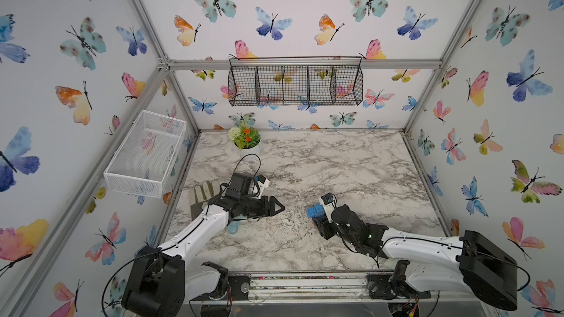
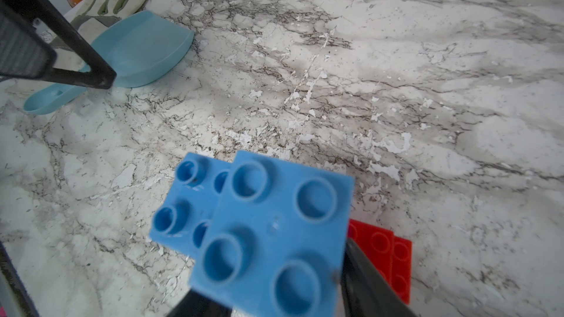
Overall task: Assemble a giraffe with lego
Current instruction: Adjust the lego brick at the center of the board.
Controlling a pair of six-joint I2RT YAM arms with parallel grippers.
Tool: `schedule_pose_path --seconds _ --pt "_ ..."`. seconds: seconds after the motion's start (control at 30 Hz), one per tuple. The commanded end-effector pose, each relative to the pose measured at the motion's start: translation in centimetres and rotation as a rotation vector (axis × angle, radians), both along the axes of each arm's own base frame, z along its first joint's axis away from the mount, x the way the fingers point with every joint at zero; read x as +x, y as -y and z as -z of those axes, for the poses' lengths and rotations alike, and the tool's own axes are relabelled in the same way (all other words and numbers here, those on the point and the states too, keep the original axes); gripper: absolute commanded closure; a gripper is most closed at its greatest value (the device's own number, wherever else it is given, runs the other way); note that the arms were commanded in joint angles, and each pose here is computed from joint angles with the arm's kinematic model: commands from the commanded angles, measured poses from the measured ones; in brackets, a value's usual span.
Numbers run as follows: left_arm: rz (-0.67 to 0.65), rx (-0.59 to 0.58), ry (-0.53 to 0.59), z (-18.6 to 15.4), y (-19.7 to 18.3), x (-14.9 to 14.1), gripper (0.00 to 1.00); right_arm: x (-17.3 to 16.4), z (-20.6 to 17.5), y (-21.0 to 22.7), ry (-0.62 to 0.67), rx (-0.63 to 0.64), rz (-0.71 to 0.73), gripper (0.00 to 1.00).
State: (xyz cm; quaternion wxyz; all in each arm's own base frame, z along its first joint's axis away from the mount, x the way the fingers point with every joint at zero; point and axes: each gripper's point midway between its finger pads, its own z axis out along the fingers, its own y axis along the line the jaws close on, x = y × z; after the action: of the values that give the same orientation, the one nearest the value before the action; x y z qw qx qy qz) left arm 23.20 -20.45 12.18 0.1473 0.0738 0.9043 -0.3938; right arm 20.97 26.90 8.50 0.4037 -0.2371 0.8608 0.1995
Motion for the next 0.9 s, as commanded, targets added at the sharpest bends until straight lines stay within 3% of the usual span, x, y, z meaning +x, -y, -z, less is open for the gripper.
schedule_pose_path --seconds 0.0,0.33,0.87 --pt "0.007 0.012 0.000 0.37 -0.07 -0.10 0.28 0.44 0.14 0.21 0.032 0.002 0.028 0.46" --pt "0.007 0.012 -0.002 0.43 -0.07 -0.08 0.28 0.80 0.12 0.09 0.040 0.019 0.058 0.48" --pt "0.008 0.010 -0.002 0.41 -0.05 -0.09 0.28 1.27 -0.57 0.16 0.061 0.013 0.093 0.64"
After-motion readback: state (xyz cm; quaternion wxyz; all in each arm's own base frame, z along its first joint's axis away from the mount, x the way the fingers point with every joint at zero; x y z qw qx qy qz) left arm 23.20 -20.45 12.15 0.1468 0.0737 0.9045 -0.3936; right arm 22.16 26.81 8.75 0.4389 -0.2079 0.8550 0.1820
